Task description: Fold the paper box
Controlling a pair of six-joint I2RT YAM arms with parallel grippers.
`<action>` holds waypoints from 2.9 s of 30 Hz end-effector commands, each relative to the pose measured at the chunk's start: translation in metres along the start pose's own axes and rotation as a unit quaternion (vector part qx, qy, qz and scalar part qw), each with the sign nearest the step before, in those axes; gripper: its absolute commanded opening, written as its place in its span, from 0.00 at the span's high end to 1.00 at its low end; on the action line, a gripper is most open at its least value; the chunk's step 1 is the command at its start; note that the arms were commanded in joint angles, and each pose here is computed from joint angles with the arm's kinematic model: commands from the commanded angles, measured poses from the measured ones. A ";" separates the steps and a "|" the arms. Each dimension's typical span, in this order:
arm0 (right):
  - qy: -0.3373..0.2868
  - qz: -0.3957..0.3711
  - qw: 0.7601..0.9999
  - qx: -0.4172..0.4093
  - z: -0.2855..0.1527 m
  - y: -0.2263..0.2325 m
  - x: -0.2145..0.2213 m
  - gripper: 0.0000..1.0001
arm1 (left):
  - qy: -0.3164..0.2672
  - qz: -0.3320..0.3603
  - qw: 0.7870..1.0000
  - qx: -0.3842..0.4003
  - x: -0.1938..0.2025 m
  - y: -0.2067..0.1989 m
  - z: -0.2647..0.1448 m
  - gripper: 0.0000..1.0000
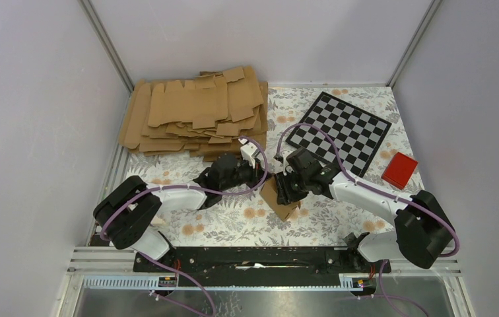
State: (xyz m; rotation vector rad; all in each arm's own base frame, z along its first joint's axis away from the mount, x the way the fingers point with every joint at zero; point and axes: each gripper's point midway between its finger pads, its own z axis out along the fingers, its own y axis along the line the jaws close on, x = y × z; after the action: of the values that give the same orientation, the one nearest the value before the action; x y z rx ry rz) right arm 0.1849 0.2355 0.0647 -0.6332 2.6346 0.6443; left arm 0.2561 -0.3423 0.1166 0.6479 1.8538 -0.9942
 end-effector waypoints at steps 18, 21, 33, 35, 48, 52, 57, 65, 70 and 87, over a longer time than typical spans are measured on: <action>-0.054 0.006 0.992 0.111 -0.020 -0.030 -0.030 0.58 | -0.017 0.052 0.998 -0.033 -0.004 -0.004 0.004 1.00; -0.061 0.009 0.991 0.118 -0.022 -0.031 -0.033 0.57 | -0.011 0.054 0.998 -0.039 -0.001 -0.003 0.006 1.00; -0.065 0.007 0.991 0.113 -0.021 -0.030 -0.035 0.57 | 0.009 0.067 0.996 -0.057 0.013 -0.001 0.015 1.00; -0.065 0.001 0.991 0.114 -0.022 -0.030 -0.036 0.58 | 0.011 0.069 0.996 -0.061 0.014 0.000 0.015 1.00; -0.079 -0.035 0.992 0.093 -0.019 -0.026 -0.039 0.64 | -0.018 0.024 0.998 -0.055 -0.007 -0.002 0.007 0.89; -0.080 -0.043 0.993 0.075 -0.017 -0.021 -0.038 0.64 | -0.068 -0.010 0.996 -0.054 -0.029 0.000 -0.010 0.55; -0.081 -0.047 0.993 0.067 -0.017 -0.019 -0.035 0.64 | -0.096 -0.071 0.992 -0.042 -0.061 0.000 -0.021 0.33; -0.088 -0.049 0.993 0.061 -0.019 -0.017 -0.036 0.64 | -0.048 -0.138 0.989 -0.040 -0.067 0.003 0.004 0.24; -0.089 -0.049 0.993 0.059 -0.019 -0.015 -0.037 0.64 | -0.015 -0.156 0.987 -0.041 -0.060 0.005 0.020 0.21; -0.085 -0.045 0.994 0.059 -0.018 -0.016 -0.036 0.64 | 0.032 -0.185 0.980 -0.071 -0.034 0.027 0.040 0.45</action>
State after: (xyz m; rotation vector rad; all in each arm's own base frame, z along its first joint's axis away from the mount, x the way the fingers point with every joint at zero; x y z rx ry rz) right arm 0.2126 0.2195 0.0786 -0.6261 2.5042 0.4522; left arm 0.2984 -0.3598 0.1132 0.2658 2.1663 -1.0566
